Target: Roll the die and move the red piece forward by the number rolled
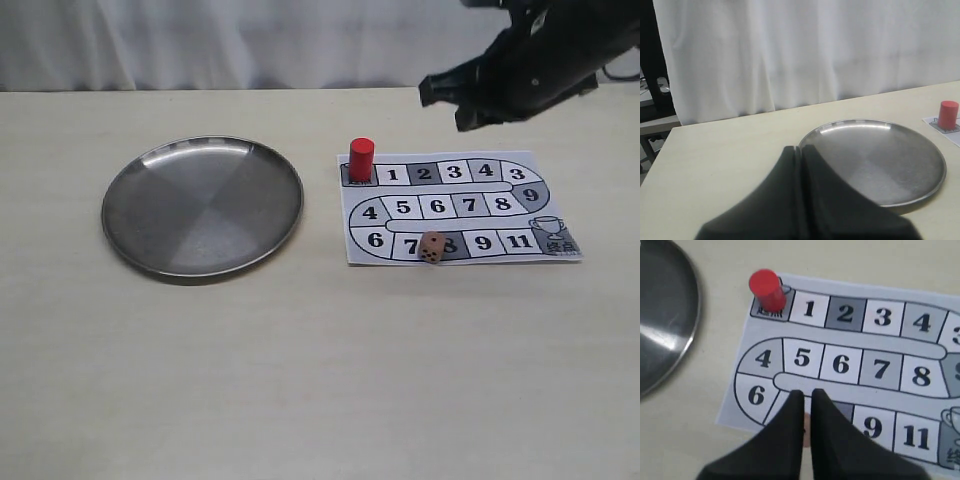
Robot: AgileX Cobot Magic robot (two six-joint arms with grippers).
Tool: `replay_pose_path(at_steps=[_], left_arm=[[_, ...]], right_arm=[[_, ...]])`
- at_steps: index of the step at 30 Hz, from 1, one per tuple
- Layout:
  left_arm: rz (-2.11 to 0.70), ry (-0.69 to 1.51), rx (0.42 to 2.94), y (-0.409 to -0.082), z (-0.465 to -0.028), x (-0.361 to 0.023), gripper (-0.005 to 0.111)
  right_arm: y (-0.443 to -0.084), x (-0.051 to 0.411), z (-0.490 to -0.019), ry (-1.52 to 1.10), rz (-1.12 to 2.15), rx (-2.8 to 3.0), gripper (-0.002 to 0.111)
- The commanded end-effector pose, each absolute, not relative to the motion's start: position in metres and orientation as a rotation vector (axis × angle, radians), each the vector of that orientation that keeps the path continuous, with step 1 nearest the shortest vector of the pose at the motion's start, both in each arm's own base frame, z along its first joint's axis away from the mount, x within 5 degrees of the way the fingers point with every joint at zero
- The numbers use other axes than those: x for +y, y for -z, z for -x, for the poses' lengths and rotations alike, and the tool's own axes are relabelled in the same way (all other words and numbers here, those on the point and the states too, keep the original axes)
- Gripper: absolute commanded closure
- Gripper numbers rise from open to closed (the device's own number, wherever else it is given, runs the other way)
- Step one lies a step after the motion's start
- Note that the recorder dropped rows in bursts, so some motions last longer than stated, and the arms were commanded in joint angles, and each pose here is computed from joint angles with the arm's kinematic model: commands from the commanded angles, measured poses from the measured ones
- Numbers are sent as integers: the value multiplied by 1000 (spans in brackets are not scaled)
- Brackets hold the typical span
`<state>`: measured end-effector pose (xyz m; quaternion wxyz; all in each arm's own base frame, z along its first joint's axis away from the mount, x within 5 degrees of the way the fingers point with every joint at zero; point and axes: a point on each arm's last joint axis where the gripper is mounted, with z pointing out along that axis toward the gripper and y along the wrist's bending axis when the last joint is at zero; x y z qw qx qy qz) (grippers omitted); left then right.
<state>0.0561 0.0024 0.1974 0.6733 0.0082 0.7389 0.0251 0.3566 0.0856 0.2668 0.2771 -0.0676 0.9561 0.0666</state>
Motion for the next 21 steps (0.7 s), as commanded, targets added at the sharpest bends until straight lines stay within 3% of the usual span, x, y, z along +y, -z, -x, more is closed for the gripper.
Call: replay_pose_path(at_steps=[1, 12, 21], left_arm=[[-15, -50, 1655, -198, -56, 2, 107], [-15, -50, 1655, -198, -56, 2, 107], [-15, -50, 1655, -198, -56, 2, 107]], right_arm=[[-224, 83, -338, -219, 126, 2634, 104], [-155, 73, -300, -211, 67, 2625, 104], [-114, 72, -297, -184, 85, 2712, 104]])
